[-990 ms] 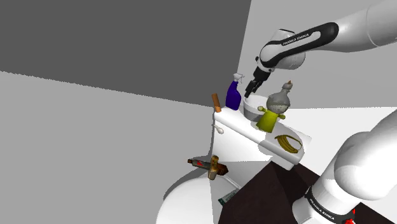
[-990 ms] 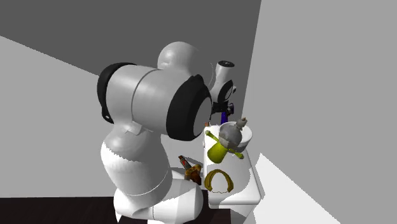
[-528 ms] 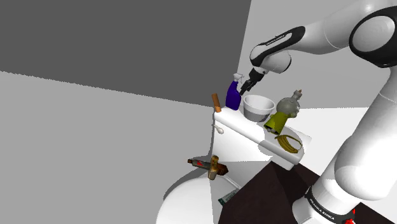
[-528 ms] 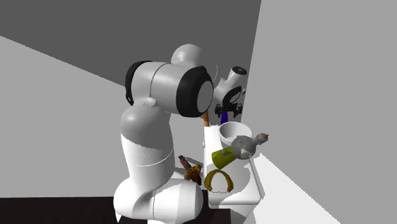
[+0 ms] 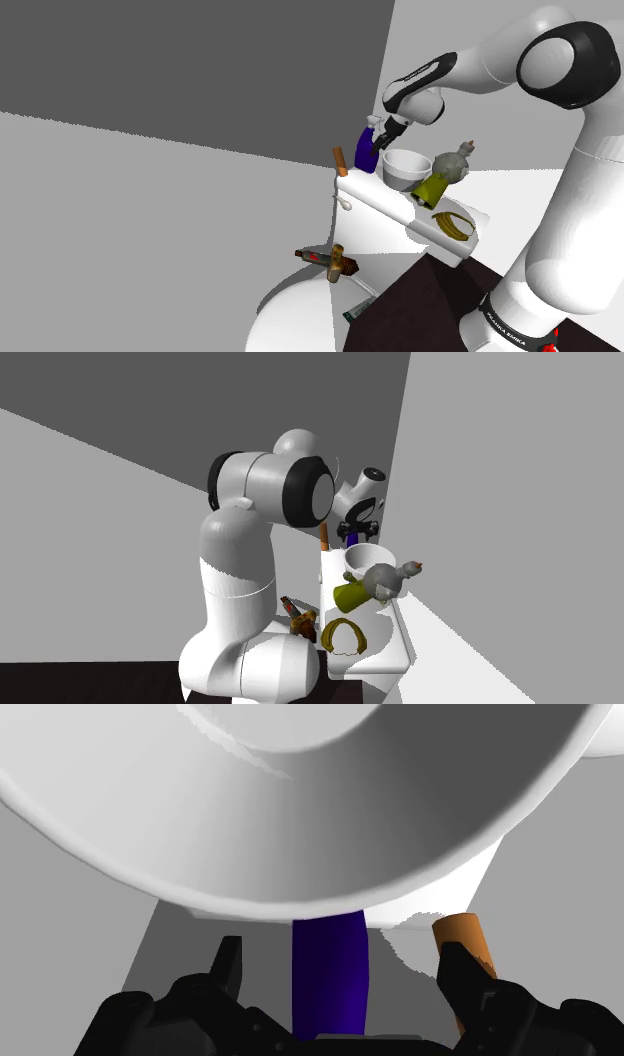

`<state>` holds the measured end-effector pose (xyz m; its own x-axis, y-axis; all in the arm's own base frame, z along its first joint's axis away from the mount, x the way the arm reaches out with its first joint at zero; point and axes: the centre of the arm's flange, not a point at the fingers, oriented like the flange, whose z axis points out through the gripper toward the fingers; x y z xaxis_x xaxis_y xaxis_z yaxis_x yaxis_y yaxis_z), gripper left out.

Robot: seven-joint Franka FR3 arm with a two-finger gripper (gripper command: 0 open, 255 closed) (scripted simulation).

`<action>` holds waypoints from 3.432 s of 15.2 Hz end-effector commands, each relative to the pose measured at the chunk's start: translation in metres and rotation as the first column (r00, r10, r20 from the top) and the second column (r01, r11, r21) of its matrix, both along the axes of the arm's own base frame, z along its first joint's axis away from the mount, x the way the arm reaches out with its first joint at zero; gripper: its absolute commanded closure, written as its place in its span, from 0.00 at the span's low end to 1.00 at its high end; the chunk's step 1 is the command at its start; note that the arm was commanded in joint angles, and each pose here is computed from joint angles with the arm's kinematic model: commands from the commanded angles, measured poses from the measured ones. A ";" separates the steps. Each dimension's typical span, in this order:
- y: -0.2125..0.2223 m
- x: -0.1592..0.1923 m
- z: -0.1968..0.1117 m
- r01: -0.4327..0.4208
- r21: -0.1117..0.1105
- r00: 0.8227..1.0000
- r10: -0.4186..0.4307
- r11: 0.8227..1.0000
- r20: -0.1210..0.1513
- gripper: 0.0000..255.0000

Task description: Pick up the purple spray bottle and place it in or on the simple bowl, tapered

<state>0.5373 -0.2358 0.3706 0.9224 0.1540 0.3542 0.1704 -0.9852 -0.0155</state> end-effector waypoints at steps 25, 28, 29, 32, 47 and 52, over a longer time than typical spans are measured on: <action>-0.001 0.002 0.038 0.000 0.000 1.000 0.000 1.000 0.001 1.00; -0.001 0.002 0.054 0.000 0.000 1.000 0.000 1.000 0.001 1.00; -0.001 0.002 0.060 0.000 0.000 1.000 0.000 1.000 0.001 1.00; -0.001 0.002 0.075 0.000 0.000 1.000 0.000 1.000 0.001 1.00; -0.001 0.002 0.155 0.000 0.000 1.000 0.000 1.000 0.001 1.00; -0.005 -0.011 0.174 0.000 0.000 1.000 0.000 1.000 0.001 1.00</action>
<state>0.5334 -0.2375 0.5413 0.9222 0.1539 0.3548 0.1703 -0.9853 -0.0153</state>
